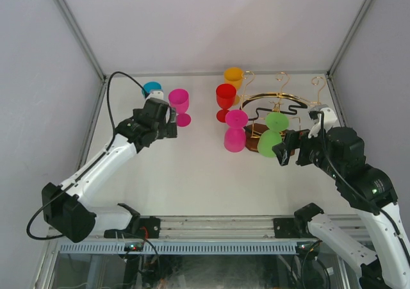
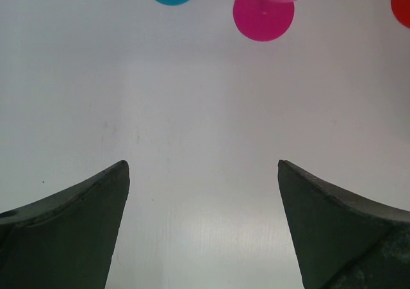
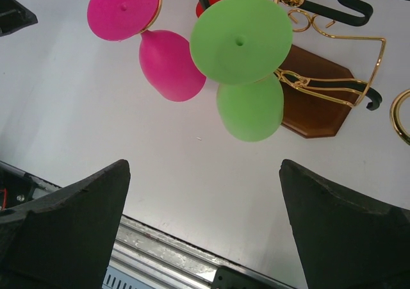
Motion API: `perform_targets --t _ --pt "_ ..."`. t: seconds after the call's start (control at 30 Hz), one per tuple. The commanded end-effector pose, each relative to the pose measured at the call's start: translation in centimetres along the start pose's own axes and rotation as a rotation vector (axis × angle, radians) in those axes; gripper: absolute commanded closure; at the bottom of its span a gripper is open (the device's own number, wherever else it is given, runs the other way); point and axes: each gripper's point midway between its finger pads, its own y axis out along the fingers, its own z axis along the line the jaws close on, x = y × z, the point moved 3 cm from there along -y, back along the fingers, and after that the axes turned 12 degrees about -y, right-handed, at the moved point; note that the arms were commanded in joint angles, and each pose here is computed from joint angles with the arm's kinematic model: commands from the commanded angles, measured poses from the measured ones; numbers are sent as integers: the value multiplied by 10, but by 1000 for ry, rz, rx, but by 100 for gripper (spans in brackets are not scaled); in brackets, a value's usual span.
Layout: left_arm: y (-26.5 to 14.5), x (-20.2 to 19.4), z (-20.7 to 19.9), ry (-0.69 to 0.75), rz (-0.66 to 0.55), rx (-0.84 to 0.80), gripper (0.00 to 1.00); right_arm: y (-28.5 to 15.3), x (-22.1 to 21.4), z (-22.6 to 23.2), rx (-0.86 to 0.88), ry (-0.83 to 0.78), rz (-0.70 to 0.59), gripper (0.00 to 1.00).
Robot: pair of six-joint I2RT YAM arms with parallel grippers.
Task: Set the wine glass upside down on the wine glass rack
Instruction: Turn the wine glass upside down at the wine rack, then pick up the wine glass at the center of the board.
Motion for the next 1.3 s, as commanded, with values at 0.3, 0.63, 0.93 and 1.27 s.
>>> perform_targets --t 0.3,0.63,0.93,1.27 --pt "33 46 -54 57 6 -101 0 -7 6 -7 -37 -28 -42 0" --pt "80 66 -69 72 29 -123 0 -6 3 -2 -2 -42 -32 0" --pt "105 72 -77 88 51 -115 0 -3 -1 1 25 -44 -16 0" --pt "130 83 -85 94 63 -103 0 -4 -3 3 39 -50 -4 0"
